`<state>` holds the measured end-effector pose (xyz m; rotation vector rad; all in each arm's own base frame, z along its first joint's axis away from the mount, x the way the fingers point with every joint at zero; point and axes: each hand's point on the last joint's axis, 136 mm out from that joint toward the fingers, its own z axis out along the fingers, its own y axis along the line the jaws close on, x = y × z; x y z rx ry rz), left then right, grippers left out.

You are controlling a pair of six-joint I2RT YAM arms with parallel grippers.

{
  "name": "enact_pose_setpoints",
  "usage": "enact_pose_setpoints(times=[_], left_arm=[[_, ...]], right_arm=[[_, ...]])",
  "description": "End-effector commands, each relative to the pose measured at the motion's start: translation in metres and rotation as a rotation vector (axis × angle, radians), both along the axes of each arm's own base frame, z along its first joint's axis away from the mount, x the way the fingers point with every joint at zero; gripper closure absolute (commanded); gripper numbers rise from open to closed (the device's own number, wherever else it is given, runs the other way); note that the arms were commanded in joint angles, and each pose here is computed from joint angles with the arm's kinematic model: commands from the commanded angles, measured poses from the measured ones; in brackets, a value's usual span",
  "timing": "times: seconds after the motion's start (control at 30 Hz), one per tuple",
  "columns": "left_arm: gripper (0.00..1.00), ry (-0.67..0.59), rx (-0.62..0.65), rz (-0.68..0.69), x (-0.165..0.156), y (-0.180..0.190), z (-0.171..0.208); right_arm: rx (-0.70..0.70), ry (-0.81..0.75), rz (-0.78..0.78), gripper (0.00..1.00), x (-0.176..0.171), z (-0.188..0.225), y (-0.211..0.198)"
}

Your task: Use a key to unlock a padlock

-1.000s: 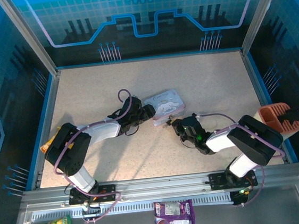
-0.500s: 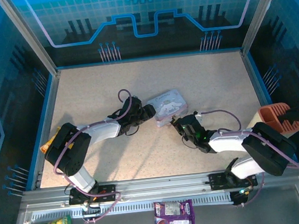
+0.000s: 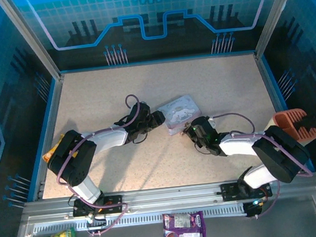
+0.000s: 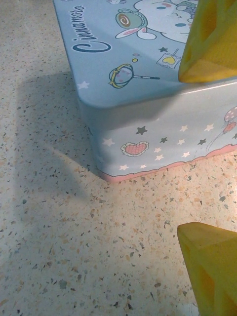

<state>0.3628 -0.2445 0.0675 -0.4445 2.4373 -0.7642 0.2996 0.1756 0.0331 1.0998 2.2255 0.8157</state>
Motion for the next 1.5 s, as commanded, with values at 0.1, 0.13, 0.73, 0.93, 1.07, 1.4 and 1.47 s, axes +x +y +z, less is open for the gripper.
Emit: enact_pose_setpoints(times=[0.1,0.13,0.73,0.93,1.07,1.4,1.47], left_arm=[[0.26,0.113,0.11,0.016,-0.018,0.02,-0.036],[0.26,0.111,0.11,0.013,-0.018,0.019,-0.036],[0.24,-0.048,0.085,-0.063,-0.008,-0.016,0.016],[0.23,-0.162,0.199,-0.128,0.004,-0.031,0.054],[0.19,-0.235,0.293,-0.235,0.015,-0.052,0.078],[0.19,-0.089,0.545,-0.274,0.042,-0.064,0.025],[0.19,-0.07,0.558,-0.263,0.041,-0.061,0.017]], right_arm=[[0.03,0.208,-0.095,1.0,-0.019,-0.045,-0.035],[0.04,0.208,-0.106,1.0,-0.018,-0.042,-0.036],[0.045,0.119,-0.012,1.0,-0.012,-0.009,-0.037],[0.018,0.097,0.128,1.0,-0.014,-0.009,0.003],[-0.004,0.081,0.181,1.0,-0.017,-0.006,0.018],[-0.025,0.079,0.147,1.0,-0.019,-0.016,-0.004],[-0.017,0.056,0.157,1.0,-0.014,-0.013,-0.003]])
